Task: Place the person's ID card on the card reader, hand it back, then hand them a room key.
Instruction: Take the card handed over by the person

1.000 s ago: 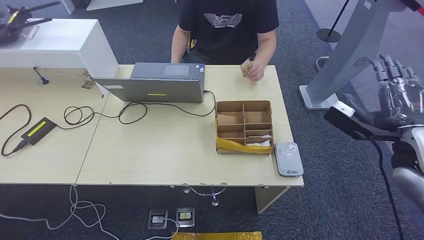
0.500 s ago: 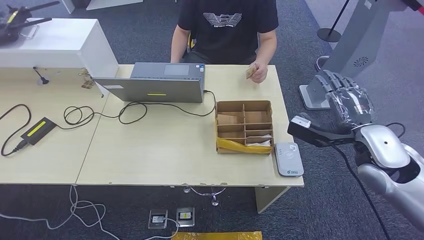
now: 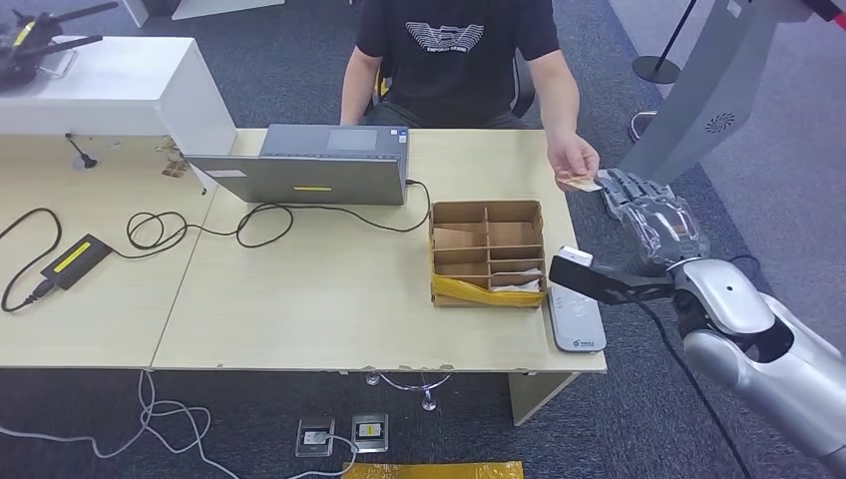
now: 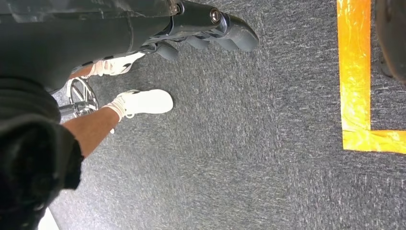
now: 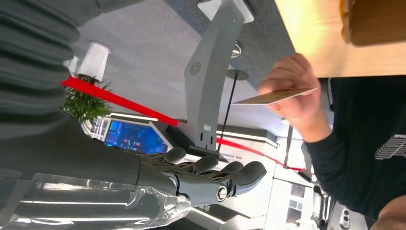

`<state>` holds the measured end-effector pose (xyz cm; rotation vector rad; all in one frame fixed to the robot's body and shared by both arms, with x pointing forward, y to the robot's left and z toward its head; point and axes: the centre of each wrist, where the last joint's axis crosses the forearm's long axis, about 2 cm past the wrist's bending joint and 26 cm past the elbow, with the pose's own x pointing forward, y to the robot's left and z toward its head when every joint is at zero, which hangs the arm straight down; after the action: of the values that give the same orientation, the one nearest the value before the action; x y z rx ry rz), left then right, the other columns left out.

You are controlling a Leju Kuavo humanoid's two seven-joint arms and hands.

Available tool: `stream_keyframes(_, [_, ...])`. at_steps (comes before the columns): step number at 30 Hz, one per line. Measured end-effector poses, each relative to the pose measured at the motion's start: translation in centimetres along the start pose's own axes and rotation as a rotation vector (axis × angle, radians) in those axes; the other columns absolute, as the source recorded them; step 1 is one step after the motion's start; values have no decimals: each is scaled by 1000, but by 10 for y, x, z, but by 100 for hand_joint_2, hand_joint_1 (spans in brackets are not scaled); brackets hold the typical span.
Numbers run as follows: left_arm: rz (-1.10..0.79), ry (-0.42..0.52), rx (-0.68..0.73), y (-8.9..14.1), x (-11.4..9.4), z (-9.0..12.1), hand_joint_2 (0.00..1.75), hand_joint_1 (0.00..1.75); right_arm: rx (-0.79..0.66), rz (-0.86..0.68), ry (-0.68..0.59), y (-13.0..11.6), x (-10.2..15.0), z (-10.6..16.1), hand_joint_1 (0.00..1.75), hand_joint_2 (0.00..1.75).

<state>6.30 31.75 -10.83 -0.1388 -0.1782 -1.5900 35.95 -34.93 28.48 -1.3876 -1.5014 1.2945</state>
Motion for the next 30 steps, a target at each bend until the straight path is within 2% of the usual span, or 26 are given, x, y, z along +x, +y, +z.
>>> stream_keyframes(11, [-27,5,-8,1,0,0,0,0,54,-16,28,20,3,13,0,175])
stream_keyframes(12, [-27,5,-10,1,0,0,0,0,54,-14,29,21,3,13,9,175])
stream_keyframes(15, [-24,5,-16,1,0,0,0,0,49,-8,25,22,4,14,140,175])
stream_keyframes(16, [-22,5,-17,1,0,0,0,0,47,-7,22,22,4,14,175,175])
stream_keyframes(30, [-19,4,-19,2,0,0,0,0,-39,3,23,27,11,11,175,175])
